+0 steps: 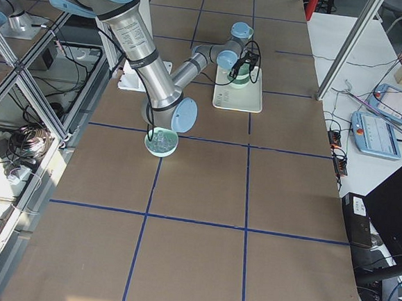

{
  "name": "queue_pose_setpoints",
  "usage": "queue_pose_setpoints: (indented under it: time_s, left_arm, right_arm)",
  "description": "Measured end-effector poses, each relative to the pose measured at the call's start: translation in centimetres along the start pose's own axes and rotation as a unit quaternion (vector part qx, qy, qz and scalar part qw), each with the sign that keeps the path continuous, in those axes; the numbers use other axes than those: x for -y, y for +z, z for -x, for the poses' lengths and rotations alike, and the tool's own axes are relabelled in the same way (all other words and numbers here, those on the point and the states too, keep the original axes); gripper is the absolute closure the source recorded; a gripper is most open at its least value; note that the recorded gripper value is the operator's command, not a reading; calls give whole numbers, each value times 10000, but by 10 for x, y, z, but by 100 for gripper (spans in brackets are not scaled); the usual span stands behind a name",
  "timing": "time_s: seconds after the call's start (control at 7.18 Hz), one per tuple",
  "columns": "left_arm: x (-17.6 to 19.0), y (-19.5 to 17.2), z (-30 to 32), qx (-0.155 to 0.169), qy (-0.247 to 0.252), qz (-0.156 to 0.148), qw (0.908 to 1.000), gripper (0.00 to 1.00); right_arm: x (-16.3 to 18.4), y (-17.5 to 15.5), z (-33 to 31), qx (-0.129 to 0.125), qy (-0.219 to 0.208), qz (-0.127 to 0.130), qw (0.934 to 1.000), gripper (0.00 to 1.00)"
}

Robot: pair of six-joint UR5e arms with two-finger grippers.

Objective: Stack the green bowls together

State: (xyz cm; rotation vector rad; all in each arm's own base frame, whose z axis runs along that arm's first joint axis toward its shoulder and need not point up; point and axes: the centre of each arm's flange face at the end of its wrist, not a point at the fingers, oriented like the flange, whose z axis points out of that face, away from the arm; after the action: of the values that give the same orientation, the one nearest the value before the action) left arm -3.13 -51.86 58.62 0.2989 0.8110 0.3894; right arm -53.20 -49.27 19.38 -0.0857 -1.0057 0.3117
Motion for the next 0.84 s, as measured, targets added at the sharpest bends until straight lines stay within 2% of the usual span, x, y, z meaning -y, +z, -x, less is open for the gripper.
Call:
queue_pose_setpoints:
  time_s: [0.42, 0.84]
  left_arm:
    - [-1, 1, 0, 2, 6, -5, 10000, 0]
    - [-4, 2, 1, 2, 9, -6, 10000, 0]
  right_arm:
    - [-4, 9, 2, -61, 54, -22, 10000, 100]
    - [-1, 18, 10, -121, 293, -23, 9995, 100]
